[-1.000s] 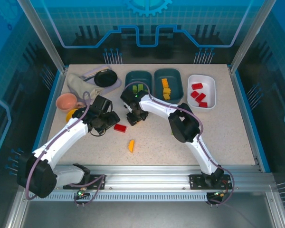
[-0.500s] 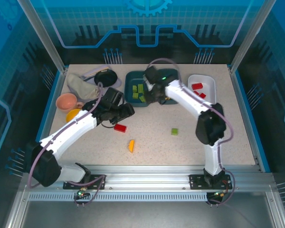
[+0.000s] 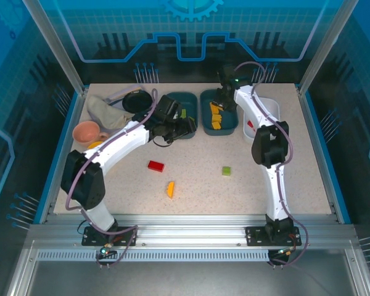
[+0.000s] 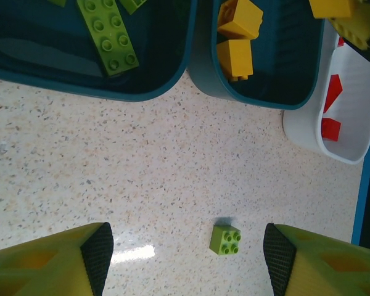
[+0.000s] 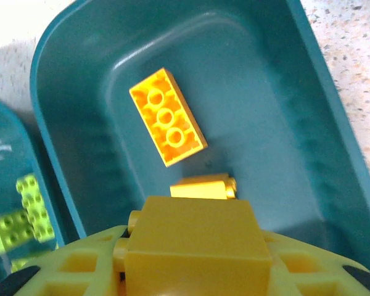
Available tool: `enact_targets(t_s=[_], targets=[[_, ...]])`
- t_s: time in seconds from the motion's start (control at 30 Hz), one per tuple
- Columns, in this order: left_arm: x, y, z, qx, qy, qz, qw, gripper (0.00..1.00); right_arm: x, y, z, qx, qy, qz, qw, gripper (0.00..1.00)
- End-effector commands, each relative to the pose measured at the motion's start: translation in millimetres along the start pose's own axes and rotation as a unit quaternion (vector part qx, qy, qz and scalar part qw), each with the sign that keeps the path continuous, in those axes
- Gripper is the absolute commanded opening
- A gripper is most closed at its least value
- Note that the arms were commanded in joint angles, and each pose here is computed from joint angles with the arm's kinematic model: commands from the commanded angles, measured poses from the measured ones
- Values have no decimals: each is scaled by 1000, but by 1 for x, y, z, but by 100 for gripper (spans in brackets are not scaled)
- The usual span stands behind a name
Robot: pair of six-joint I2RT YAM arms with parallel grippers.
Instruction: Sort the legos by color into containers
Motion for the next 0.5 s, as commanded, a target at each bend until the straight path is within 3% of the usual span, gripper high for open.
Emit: enact_targets(t_s=[0.0,0.13,0.47], targets=[[-3,-14,6,23,7,25,999,69,-5,-12,14,28,9,133,991,36],[-6,-18,12,25,9,27,999,69,-6,-29,33,55,5,229,972,36],[-1,-11,7,17,9,31,999,69,-12,-46,60,83,-2,314,946,42]])
Point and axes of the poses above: each hand's point on the last joint's axis, 136 mm out from that joint toward the fingers, its own z axis out along the fingers, its own y axis along the line the jaws close on, x = y × z, the point moved 4 cm from there along -z, back along the fingers, and after that the axes turned 3 degrees about -z, right-handed, at the moved point
